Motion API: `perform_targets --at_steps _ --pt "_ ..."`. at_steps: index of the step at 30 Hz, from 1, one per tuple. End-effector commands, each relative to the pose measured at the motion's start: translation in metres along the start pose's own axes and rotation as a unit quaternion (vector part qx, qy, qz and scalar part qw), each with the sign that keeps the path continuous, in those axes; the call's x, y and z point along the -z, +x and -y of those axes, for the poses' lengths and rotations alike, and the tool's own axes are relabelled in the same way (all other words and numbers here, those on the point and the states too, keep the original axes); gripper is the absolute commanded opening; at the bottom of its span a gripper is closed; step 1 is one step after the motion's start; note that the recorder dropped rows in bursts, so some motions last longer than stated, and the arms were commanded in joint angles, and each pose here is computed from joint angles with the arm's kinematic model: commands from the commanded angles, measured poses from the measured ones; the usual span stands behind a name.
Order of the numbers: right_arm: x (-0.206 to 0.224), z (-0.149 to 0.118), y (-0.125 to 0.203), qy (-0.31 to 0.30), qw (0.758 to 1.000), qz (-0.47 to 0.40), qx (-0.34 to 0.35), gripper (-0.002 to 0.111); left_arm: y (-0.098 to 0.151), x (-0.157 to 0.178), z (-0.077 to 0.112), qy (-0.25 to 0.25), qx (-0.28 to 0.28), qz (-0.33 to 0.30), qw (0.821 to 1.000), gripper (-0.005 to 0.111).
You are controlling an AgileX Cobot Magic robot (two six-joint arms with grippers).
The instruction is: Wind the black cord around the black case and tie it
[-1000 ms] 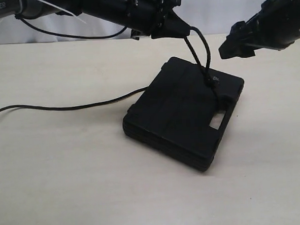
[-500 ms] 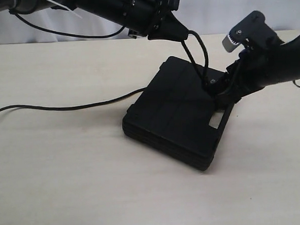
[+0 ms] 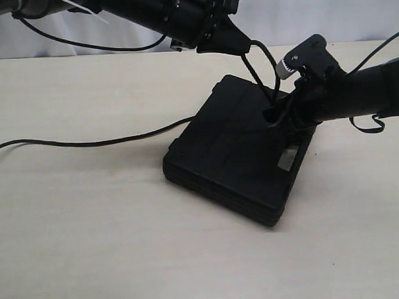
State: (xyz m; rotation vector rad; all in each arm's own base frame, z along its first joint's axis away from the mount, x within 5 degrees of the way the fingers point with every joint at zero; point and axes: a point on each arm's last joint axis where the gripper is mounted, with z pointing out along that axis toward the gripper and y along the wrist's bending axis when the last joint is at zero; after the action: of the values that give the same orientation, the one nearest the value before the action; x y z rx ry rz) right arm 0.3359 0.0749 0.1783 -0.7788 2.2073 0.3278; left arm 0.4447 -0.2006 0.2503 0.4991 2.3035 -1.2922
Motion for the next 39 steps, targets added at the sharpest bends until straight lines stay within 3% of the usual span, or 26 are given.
perform_targets --at_steps 1,5,10,13,16,20,23,26,31,33,39 --pt "0.0 0.0 -0.004 -0.004 1.0 0.01 0.0 0.004 -0.004 0.006 0.005 -0.002 -0.009 0.004 1.0 0.002" --pt "0.002 -0.004 -0.006 -0.026 0.999 0.016 -0.018 0.004 -0.007 0.018 -0.004 -0.044 -0.025 0.006 0.999 0.018" --pt "0.004 -0.007 -0.008 -0.036 0.999 0.021 -0.029 0.004 -0.015 0.063 -0.015 -0.116 -0.01 0.006 0.993 0.044" --pt "0.005 -0.007 -0.009 -0.037 0.998 0.022 -0.053 0.004 -0.008 0.088 -0.022 -0.166 -0.034 -0.046 0.984 0.053" --pt "0.006 -0.008 -0.01 -0.042 0.997 0.023 -0.067 0.004 0.009 0.108 -0.042 -0.248 0.006 -0.137 0.959 0.055" --pt "0.006 -0.009 -0.01 -0.047 0.996 0.023 -0.068 0.004 0.037 0.126 -0.08 -0.419 0.103 -0.189 0.882 0.055" --pt "0.006 -0.009 -0.01 -0.047 0.996 0.023 -0.068 0.004 0.057 0.127 -0.098 -0.458 0.179 -0.179 0.852 0.055" --pt "0.006 -0.009 -0.01 -0.048 0.996 0.024 -0.068 0.004 0.073 0.131 -0.115 -0.485 0.323 -0.105 0.806 0.055" --pt "0.006 -0.011 -0.01 -0.061 0.996 0.026 -0.068 0.004 0.107 0.163 -0.142 -0.523 0.559 -0.021 0.643 0.055" --pt "0.006 -0.011 -0.01 -0.061 0.996 0.026 -0.068 0.004 0.118 0.173 -0.146 -0.528 0.604 -0.017 0.597 0.055" --pt "0.005 -0.011 -0.01 -0.061 0.995 0.025 -0.068 0.004 0.131 0.178 -0.152 -0.516 0.67 0.013 0.534 0.055"
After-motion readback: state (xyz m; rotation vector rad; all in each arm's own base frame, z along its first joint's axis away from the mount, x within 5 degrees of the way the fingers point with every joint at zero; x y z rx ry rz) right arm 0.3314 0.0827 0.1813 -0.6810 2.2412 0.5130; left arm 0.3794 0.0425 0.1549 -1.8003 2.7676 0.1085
